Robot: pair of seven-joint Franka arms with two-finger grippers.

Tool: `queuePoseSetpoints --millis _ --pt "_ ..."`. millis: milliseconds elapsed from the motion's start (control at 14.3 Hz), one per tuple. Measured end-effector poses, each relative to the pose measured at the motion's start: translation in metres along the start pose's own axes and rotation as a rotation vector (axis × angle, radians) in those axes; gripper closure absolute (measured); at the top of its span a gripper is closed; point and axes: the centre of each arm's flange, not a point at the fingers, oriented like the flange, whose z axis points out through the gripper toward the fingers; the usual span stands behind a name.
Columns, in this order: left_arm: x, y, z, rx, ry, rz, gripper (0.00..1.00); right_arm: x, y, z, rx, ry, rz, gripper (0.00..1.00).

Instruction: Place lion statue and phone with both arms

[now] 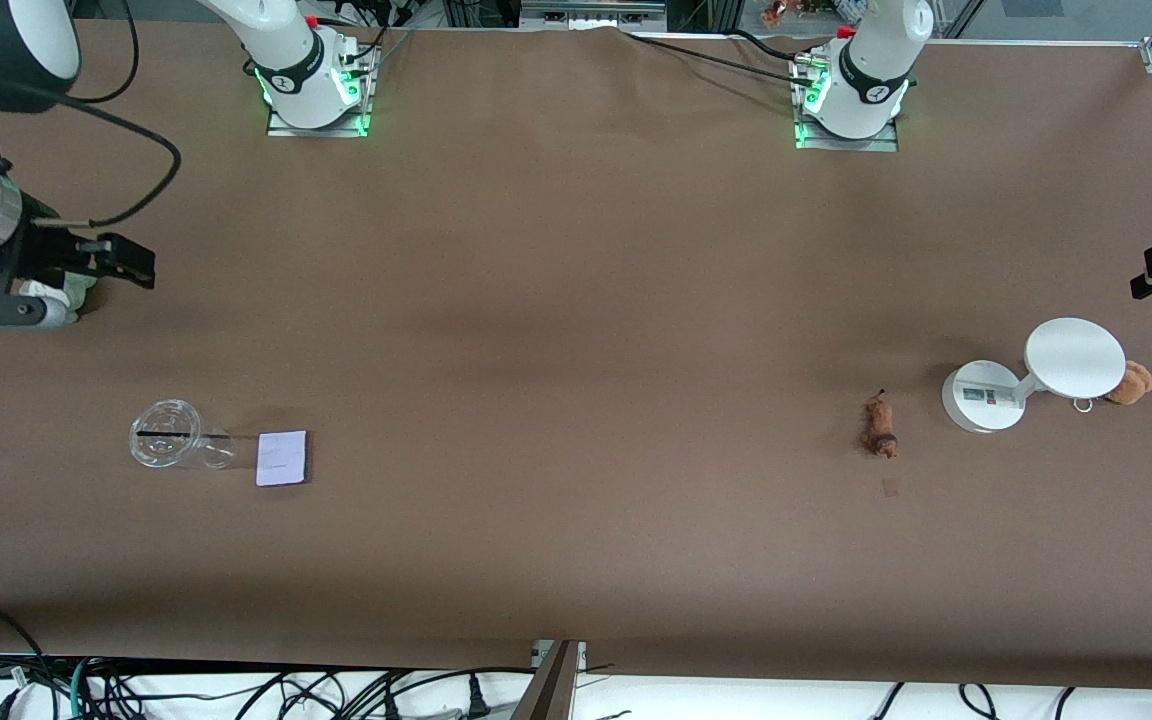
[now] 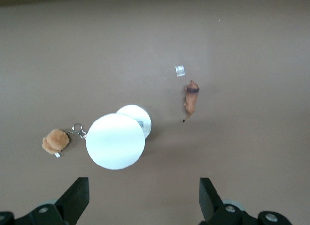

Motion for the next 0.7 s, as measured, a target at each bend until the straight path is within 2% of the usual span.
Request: queuePoseSetpoints --millis 140,349,699 --pt "-0.002 0.0 0.002 -0.005 -0.018 0.001 0.0 -0.015 0.016 -0.018 0.008 0.027 0.022 0.0" --pt "-0.003 -0.001 0.002 -0.006 -0.021 -0.005 0.0 -0.032 0.048 -0.028 0.034 0.023 -0.001 0.0" --pt "0.0 0.01 0.002 -0.005 -0.022 -0.141 0.0 -0.034 0.054 -0.022 0.049 0.01 -0.026 0.0"
